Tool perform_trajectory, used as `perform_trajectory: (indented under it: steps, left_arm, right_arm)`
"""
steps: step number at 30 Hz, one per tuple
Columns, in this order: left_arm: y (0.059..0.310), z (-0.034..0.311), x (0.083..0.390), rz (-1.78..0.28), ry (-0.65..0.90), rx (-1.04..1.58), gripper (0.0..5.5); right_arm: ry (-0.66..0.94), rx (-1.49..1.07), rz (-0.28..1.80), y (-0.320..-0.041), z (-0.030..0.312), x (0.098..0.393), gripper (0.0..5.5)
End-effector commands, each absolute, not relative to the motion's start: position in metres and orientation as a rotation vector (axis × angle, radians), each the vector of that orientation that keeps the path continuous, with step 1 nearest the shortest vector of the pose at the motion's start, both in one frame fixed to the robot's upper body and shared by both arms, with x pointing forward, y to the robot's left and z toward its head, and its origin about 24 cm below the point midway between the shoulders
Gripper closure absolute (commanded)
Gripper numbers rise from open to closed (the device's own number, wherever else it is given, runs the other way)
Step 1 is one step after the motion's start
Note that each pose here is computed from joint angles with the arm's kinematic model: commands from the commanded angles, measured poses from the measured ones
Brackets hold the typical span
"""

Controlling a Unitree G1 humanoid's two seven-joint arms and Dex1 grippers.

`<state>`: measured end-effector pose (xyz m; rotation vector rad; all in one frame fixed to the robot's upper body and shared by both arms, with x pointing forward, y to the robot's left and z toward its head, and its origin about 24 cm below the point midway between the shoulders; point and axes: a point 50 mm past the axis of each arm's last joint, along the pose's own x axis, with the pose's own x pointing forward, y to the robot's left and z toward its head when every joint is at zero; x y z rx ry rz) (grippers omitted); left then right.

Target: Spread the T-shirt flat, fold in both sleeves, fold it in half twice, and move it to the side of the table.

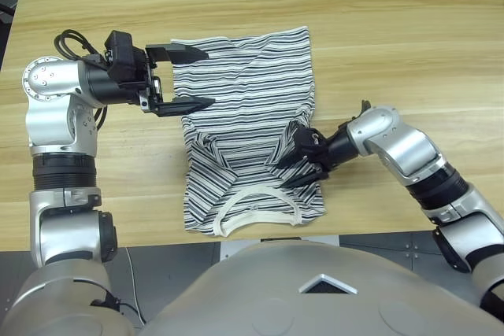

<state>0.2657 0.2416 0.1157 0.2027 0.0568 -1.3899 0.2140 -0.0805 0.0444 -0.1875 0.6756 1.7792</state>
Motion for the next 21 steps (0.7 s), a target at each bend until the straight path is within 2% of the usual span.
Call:
perform_trajectory:
  steps: [1,5,7,8,11,14,16,21]
  left_arm:
    - [0.238,0.121,0.269,-1.425,0.05,0.224,1.71]
    - [0.238,0.121,0.27,-1.423,0.046,0.216,1.71]
    - [0.239,0.118,0.269,-1.404,0.059,0.196,1.71]
    - [0.243,0.116,0.266,-1.395,0.083,0.189,1.71]
    - [0.264,0.101,0.248,-1.287,0.172,0.333,1.71]
    - [0.268,0.094,0.218,-1.272,0.195,0.574,1.71]
    - [0.263,0.104,0.196,-1.327,0.151,0.701,1.71]
    - [0.262,0.09,0.152,-1.479,0.289,1.084,1.71]
  right_arm:
    - [0.648,-0.193,1.769,-0.08,0.051,0.218,2.08]
    - [0.58,-0.138,1.76,-0.081,0.063,0.223,1.34]
    - [0.512,-0.083,1.743,-0.092,0.077,0.228,1.01]
    - [0.471,-0.073,1.723,-0.105,0.083,0.231,0.76]
    - [0.343,-0.185,1.615,-0.16,0.09,0.237,0.72]
    - [0.378,-0.36,1.608,-0.201,0.084,0.222,0.72]
    - [0.332,-0.441,1.614,-0.207,0.084,0.214,0.72]
    - [0.107,-0.753,1.736,-0.19,0.066,0.19,0.72]
